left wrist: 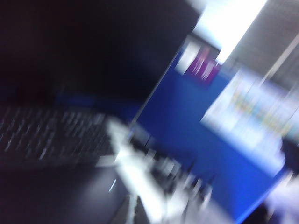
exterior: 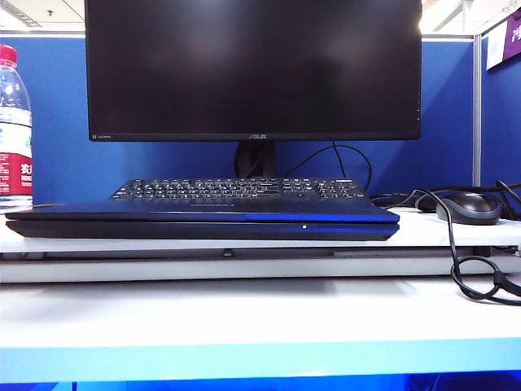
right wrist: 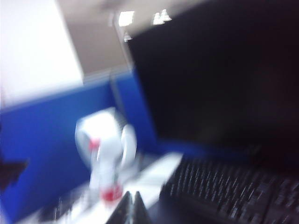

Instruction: Open the lid of the black laptop.

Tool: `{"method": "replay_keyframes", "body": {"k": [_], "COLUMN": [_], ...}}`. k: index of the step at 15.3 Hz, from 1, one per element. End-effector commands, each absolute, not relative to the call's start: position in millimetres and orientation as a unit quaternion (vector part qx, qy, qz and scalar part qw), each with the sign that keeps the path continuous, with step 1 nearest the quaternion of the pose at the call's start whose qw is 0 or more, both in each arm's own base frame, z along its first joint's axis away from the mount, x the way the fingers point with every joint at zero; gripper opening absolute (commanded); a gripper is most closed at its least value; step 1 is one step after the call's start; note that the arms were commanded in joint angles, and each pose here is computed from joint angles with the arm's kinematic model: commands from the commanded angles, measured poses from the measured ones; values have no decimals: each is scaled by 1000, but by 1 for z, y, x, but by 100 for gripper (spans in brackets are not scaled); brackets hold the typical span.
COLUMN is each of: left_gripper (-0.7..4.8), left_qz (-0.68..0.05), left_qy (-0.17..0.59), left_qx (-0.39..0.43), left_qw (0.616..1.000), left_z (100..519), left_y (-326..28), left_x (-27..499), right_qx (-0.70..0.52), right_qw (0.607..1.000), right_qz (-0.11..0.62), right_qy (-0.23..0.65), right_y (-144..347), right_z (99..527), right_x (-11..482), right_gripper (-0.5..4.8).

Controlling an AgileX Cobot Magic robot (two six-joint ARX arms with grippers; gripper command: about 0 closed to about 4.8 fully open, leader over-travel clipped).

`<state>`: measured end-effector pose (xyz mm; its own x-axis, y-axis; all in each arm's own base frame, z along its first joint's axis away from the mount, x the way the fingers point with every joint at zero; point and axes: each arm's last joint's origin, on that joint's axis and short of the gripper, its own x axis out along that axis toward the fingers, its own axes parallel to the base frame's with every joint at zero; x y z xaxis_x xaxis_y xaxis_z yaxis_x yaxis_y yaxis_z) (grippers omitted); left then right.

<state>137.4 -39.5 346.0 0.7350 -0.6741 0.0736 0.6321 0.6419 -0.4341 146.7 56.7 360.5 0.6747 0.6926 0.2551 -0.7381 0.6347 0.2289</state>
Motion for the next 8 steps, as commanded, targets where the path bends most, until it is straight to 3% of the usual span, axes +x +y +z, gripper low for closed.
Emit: {"method": "replay_keyframes", "body": {"k": [1,3,8], "left_gripper": [-3,-3,-4], "left_qz": [-344,-384,-328], "left_qy": [55,59,170], "left_qx": [-120,-112,-122], "left_qw": [930,915,921], "left_z": [333,319,249], "left_y": [-55,-71,-84], "left_x": [136,132,130], "right_qx": [88,60,45], "right_qw": [918,918,907], "right_qz": [384,391,416], "right_qy": [-50,-34,55], "right_y": [97,128,167], "right_z": [347,332,271], "right_x": [147,141,131], "right_gripper": [-1,-1,-1]}}
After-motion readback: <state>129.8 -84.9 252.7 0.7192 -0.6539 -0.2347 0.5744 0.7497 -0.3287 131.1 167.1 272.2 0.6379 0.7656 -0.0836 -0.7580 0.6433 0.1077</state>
